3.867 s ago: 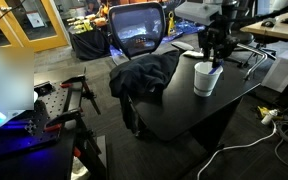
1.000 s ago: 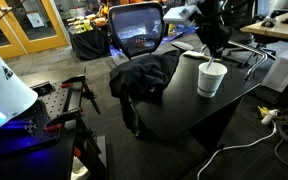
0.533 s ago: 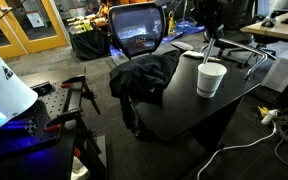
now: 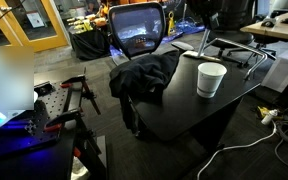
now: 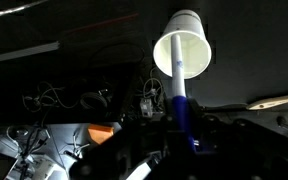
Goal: Take the blue pen out of the white cup
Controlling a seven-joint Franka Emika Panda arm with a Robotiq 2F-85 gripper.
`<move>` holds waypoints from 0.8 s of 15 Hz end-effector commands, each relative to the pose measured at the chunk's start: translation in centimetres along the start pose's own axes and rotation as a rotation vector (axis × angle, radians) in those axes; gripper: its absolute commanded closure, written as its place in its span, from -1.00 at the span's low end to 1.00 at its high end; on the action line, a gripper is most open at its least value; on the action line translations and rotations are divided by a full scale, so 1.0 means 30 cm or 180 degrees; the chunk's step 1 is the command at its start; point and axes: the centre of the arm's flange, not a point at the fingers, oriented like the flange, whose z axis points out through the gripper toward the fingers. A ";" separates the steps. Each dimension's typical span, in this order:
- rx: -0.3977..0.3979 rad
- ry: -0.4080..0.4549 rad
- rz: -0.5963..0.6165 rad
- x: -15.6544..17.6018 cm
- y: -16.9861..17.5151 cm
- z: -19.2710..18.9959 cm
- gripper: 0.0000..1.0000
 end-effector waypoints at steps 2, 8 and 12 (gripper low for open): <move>-0.0012 -0.0331 0.0299 -0.049 0.031 -0.061 0.91; 0.0060 -0.0752 0.0630 -0.085 0.090 -0.003 0.91; 0.0083 -0.0950 0.0903 -0.110 0.133 0.030 0.91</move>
